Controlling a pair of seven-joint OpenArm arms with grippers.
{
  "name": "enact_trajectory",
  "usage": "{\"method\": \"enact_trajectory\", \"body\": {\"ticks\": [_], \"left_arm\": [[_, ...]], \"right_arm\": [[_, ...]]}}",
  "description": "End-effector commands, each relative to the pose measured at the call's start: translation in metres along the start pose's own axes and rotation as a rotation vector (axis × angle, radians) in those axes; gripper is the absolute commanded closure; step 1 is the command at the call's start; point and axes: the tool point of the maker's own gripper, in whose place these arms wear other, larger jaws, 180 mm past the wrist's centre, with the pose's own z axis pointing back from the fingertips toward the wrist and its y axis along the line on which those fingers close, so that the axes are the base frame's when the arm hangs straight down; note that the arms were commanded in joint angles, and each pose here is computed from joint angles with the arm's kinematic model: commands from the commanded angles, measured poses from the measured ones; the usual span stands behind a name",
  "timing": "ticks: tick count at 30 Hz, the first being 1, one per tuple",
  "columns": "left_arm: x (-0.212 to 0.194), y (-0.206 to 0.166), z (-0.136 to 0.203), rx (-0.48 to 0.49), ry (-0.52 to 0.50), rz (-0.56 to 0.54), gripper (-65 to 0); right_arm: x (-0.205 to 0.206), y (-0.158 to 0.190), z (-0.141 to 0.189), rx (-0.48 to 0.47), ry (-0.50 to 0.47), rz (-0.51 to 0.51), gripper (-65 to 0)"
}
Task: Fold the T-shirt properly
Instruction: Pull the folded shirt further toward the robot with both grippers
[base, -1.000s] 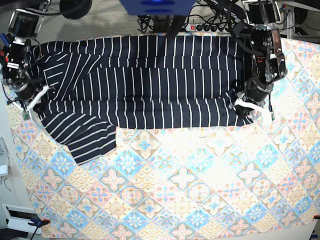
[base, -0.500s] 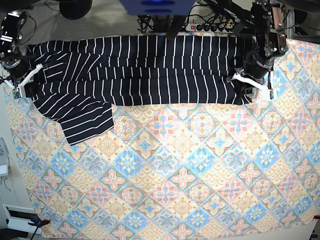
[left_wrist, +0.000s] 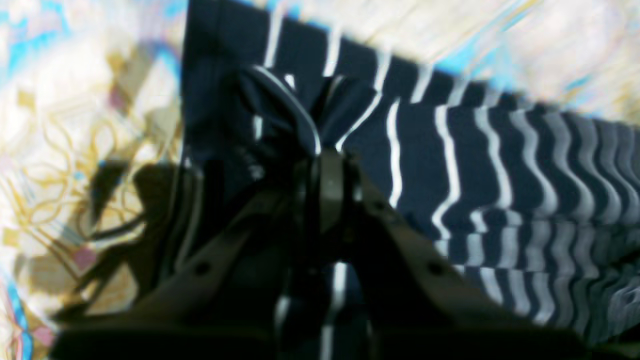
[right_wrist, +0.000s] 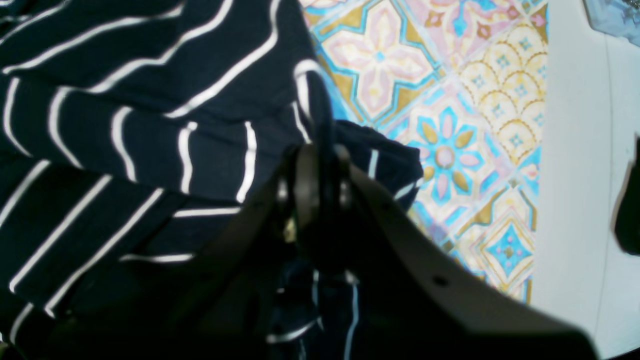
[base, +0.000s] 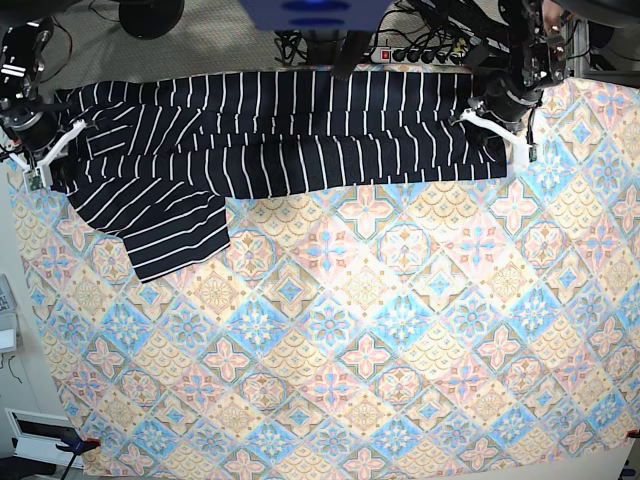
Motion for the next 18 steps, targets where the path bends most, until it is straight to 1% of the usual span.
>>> {"method": "enact_trajectory", "body": {"ticks": [1, 3, 4, 6, 9, 11, 14, 18], "left_arm": [[0.002, 0.007, -0.001, 0.015, -0.003, -0.008, 0.0], [-0.002, 0.011, -0.006, 0.025, 0.028, 0.001, 0.0], [-0.004, 0.012, -0.007, 0.028, 0.038, 0.005, -0.8], [-0.006, 0.014, -0.008, 0.032, 0.048, 0.013, -4.1], [-0.004, 0.012, -0.009, 0.03, 0.039, 0.016, -11.1], [-0.004, 0.012, -0.009, 0.03, 0.041, 0.016, -13.8], [-0.004, 0.012, -0.01, 0.029, 0.04, 0.015, -14.5], [-0.004, 0.011, -0.01, 0.027, 0.041, 0.016, -14.5]], "right_arm": [[0.011, -0.012, 0.004, -0.023, -0.015, 0.021, -4.2], [0.007, -0.013, 0.005, -0.026, 0.004, 0.02, -7.0], [0.009, -0.014, 0.005, -0.028, -0.002, 0.019, -8.7], [0.009, -0.018, 0.007, -0.042, -0.005, 0.014, -12.0], [0.01, -0.04, 0.017, -0.114, -0.024, -0.029, -17.4], [0.007, -0.05, 0.023, -0.156, -0.039, -0.072, -21.0], [0.028, -0.061, 0.024, -0.202, -0.112, -0.109, -24.9], [0.055, -0.058, 0.025, -0.2, -0.168, -0.067, -26.3]]}}
